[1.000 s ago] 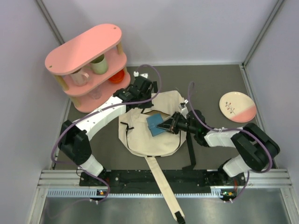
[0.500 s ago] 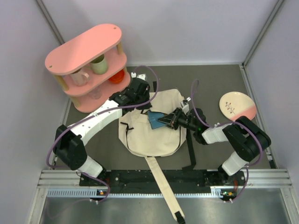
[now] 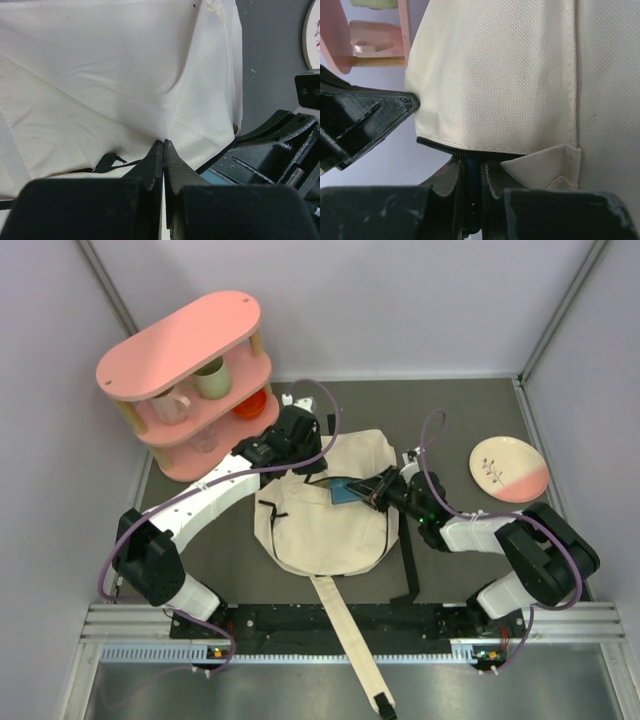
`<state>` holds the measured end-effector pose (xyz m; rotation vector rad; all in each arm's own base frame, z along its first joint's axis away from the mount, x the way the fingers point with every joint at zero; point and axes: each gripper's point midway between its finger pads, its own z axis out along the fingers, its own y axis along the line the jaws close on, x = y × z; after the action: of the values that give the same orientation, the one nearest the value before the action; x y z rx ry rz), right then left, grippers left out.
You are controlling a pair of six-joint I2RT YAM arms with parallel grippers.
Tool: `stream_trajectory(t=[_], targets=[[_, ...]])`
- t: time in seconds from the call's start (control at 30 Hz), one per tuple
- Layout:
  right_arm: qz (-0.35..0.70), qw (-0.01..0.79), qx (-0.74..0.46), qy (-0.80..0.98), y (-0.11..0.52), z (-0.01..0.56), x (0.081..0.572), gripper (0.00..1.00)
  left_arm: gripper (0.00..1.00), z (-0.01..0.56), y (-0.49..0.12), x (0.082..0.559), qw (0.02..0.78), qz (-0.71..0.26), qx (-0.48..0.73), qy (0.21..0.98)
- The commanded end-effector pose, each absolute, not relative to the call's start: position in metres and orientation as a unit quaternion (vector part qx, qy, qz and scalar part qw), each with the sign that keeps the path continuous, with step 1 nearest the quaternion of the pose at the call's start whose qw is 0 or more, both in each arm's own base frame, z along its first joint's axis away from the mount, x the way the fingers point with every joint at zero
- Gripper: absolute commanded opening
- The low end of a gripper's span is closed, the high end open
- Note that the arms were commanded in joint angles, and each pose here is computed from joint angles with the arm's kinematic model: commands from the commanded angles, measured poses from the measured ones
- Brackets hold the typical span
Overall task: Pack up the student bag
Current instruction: Place the personal item in the student bag.
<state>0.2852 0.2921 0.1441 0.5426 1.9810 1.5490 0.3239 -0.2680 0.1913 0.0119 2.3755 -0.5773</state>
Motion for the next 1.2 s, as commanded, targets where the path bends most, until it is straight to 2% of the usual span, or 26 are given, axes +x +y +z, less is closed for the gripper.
stream_trajectory(t=[0.0, 0.17, 0.37, 0.67, 0.97, 1.17], targets=[[0.578, 0.358, 0.200, 0.706, 0.294, 0.183, 0.316, 0.00, 0.00, 0.239, -0.285, 0.324, 0.381, -0.295, 0.019, 0.876], [0.542, 0.413, 0.254, 0.686, 0.298, 0.197, 0.331, 0.00, 0.00, 0.241, -0.286, 0.325, 0.382, -0.298, 0.021, 0.875], [0.538, 0.428, 0.313, 0.656, 0.299, 0.182, 0.353, 0.00, 0.00, 0.240, -0.288, 0.327, 0.370, -0.298, 0.033, 0.879], [0.506, 0.473, 0.328, 0.642, 0.288, 0.188, 0.377, 0.00, 0.00, 0.231, -0.293, 0.321, 0.337, -0.317, 0.044, 0.886], [0.444, 0.483, 0.310, 0.688, 0.247, 0.193, 0.389, 0.00, 0.00, 0.235, -0.322, 0.307, 0.282, -0.395, 0.058, 0.873], [0.499, 0.441, 0.280, 0.692, 0.287, 0.192, 0.383, 0.01, 0.00, 0.237, -0.325, 0.309, 0.285, -0.402, 0.049, 0.869]])
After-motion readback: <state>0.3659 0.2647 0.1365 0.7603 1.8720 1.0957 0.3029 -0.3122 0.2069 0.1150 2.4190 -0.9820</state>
